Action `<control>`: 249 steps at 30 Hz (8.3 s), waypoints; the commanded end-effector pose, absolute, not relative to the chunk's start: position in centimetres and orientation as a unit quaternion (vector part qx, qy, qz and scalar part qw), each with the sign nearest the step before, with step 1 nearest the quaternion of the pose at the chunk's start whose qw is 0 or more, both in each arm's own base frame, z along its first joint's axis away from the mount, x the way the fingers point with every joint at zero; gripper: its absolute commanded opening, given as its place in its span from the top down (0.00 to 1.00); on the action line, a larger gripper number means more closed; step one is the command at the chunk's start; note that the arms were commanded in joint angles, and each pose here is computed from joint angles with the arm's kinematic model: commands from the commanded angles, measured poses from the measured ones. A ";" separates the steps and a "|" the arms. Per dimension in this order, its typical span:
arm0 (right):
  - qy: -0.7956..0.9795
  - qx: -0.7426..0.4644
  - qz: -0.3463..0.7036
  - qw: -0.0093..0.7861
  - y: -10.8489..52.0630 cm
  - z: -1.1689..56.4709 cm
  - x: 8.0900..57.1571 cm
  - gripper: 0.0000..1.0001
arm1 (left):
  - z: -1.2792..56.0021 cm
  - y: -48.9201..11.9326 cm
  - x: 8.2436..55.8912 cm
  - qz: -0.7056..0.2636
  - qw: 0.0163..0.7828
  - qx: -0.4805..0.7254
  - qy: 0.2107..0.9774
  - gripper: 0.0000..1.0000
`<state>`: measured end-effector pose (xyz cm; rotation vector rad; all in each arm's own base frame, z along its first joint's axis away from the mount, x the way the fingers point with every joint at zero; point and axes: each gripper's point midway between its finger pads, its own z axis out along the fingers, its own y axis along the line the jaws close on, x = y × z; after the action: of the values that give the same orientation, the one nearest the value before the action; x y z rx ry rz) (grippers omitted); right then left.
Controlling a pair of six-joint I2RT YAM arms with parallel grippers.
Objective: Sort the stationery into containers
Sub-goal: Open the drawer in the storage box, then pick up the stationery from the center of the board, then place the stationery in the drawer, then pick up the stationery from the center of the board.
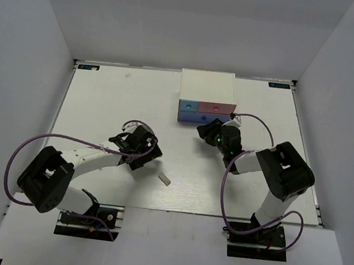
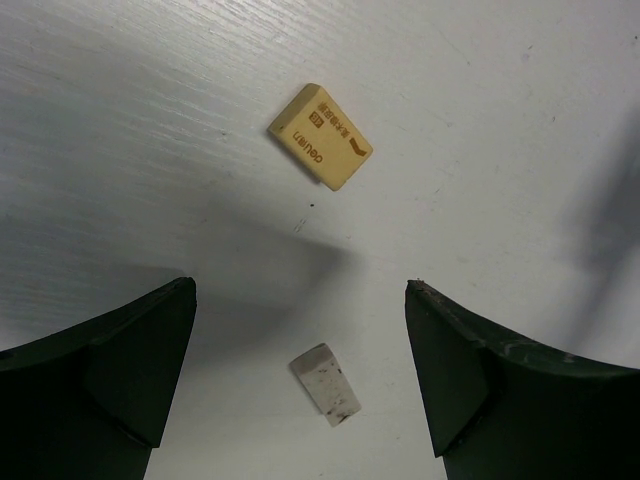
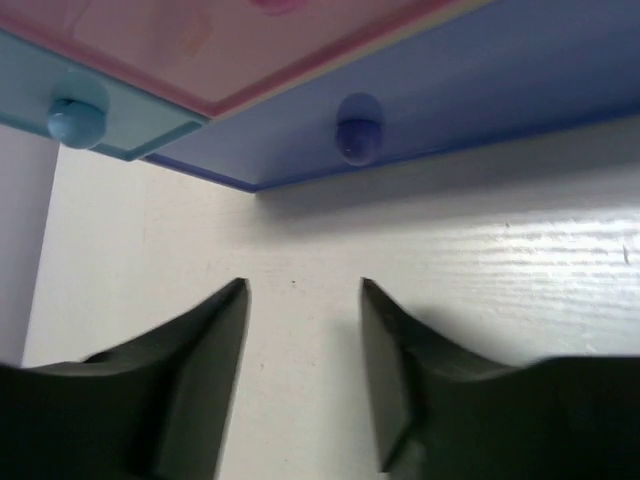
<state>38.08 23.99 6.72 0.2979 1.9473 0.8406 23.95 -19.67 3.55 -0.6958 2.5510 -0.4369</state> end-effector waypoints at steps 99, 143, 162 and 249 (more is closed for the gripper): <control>0.779 -0.002 0.374 0.504 24.6 9.1 30.2 1.00 | 5.2 -19.4 27.9 -0.086 0.244 -0.286 0.922 0.05; 0.645 -0.429 0.365 0.516 25.8 17.4 28.2 0.09 | 2.9 -18.8 30.5 -0.013 0.230 -0.315 0.921 0.84; 0.658 -0.414 0.332 0.534 23.5 16.9 30.0 1.00 | 17.0 -30.1 36.5 -0.298 0.467 0.104 0.826 1.00; 0.690 -0.468 0.187 0.519 30.7 16.5 32.9 1.00 | 13.0 -12.4 24.6 -0.197 0.456 -0.261 0.828 0.11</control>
<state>29.39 32.54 12.73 -1.2219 1.7230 0.5189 24.07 -12.02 12.33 -0.6435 2.0697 -0.4495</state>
